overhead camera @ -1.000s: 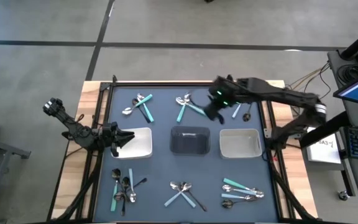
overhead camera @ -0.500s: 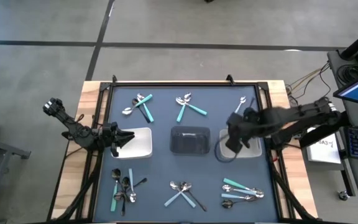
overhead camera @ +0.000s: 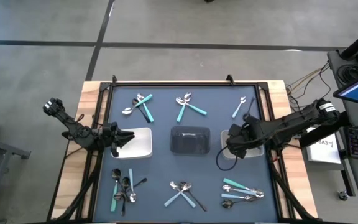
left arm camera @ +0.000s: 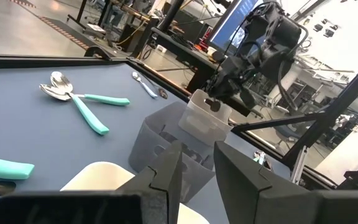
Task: Sort silverware by color (type)
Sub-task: Put the black spoon into the gray bin, then put the green spoon into the transparent black bin
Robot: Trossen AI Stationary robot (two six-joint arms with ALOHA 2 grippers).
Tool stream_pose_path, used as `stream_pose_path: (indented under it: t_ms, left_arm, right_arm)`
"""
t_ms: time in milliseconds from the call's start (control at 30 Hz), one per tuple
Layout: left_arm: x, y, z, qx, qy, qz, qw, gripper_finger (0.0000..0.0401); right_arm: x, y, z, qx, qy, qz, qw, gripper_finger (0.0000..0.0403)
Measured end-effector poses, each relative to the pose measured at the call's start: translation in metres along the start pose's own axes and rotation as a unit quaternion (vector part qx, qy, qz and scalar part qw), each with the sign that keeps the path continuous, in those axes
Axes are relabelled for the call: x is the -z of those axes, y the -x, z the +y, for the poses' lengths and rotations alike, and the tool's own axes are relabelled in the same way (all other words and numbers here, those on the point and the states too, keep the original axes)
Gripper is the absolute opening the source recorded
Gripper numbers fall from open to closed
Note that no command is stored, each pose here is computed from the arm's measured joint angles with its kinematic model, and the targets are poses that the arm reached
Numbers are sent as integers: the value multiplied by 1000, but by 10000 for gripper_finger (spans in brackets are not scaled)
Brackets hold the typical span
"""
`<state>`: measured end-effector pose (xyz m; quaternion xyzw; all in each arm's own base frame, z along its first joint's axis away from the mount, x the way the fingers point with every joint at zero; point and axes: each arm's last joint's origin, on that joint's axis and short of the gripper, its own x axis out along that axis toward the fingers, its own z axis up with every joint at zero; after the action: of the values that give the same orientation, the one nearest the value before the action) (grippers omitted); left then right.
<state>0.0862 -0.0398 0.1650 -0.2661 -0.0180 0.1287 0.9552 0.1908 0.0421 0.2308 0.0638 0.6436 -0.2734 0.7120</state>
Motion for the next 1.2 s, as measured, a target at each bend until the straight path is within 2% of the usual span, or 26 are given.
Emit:
stream_pose_path:
  t_ms: [367,767,1033,1200]
  left_arm:
    - [0,0,0,0,0,0,1000,76]
    - [0,0,0,0,0,0,1000,76]
    - [0,0,0,0,0,0,1000,76]
    - [0,0,0,0,0,0,1000,76]
  right_arm:
    - [-2,3,2,-18,-5,1,1000,17]
    - [-7,11,3,-36,-25,-8,999,108]
    - [-11,37,11,-120,-29,2,992,105]
    - [-5,57,30,-212,9,4,977,89]
